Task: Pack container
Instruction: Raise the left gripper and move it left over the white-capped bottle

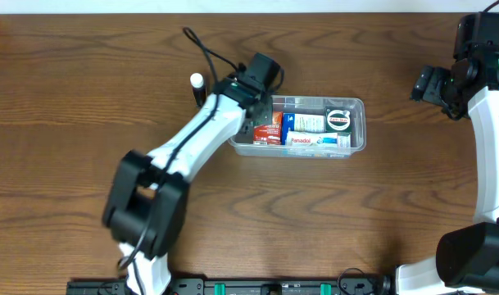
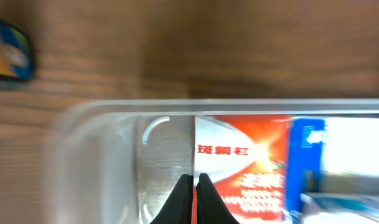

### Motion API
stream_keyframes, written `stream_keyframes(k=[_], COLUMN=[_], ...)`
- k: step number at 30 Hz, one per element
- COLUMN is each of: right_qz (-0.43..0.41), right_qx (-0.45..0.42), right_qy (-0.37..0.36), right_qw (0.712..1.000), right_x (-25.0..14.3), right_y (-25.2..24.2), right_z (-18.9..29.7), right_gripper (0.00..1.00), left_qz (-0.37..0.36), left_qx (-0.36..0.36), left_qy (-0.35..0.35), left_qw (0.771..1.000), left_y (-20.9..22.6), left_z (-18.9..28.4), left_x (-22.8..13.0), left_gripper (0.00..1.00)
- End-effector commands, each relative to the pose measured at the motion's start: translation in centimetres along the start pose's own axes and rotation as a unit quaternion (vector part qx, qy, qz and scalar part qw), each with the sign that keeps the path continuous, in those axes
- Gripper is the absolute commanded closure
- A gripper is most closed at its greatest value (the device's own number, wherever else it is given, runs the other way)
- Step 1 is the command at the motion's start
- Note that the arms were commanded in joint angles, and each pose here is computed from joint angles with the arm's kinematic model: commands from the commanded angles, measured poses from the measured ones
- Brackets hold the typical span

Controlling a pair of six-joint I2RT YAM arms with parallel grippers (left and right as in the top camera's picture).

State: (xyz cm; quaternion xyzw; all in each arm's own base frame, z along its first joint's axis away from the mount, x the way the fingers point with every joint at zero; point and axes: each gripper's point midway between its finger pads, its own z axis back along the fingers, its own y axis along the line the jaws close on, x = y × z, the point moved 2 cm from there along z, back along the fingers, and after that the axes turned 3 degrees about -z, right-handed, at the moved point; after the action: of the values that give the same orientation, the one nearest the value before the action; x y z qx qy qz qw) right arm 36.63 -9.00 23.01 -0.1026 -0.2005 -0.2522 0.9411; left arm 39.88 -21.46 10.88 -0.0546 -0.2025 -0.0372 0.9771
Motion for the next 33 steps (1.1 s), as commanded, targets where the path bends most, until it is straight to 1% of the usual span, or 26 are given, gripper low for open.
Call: stream_keyframes(k=[1,10,13,16,20,23,27,30,33], right_qz=[-0.001,-0.001,-0.001,-0.001,-0.001,-0.001,-0.001,-0.001,-0.001], right_qx=[-0.008,-0.008,-0.008,-0.008,-0.008,-0.008,-0.008,-0.008,-0.008], right_qy=[-0.003,-0.003,-0.003,-0.003,-0.003,-0.003,-0.003,-0.003,-0.003], right_qw=[1.000,1.000,1.000,1.000,1.000,1.000,1.000,1.000,1.000], right_x=[0.2,0.2,0.2,0.2,0.2,0.2,0.2,0.2,0.2], right_y=[-0.4,-0.4,-0.4,-0.4,-0.4,-0.5,-0.4,-0.4,-0.4], right_z=[0.0,0.0,0.0,0.0,0.0,0.0,0.0,0.0,0.0], right_gripper=[0.01,0.01,0.01,0.01,0.01,0.01,0.01,0.01,0.01], left_qz=[0.011,0.070,0.079,0.101,0.123,0.138,0.137,0.135,0.136], left_qx=[-0.014,-0.006,0.005,0.005,-0.047,-0.053,-0.056,-0.058,-0.055], left_qy=[-0.058,-0.132,-0.152,-0.148,-0.134,-0.142,-0.167,-0.177,-0.165], left_qw=[0.998,0.989,0.985,0.984,0.982,0.979,0.975,0.973,0.975], left_y=[1.0,7.1,9.3,11.2,12.0,13.1,13.2,13.1,13.2], left_z=[5.3,13.2,14.7,14.9,15.3,16.8,18.4,18.2,16.7], left_x=[2.7,5.1,5.7,5.8,6.3,7.6,9.5,10.3,10.5], left_gripper=[0.94,0.94,0.94,0.94,0.94,0.94,0.94,0.95,0.94])
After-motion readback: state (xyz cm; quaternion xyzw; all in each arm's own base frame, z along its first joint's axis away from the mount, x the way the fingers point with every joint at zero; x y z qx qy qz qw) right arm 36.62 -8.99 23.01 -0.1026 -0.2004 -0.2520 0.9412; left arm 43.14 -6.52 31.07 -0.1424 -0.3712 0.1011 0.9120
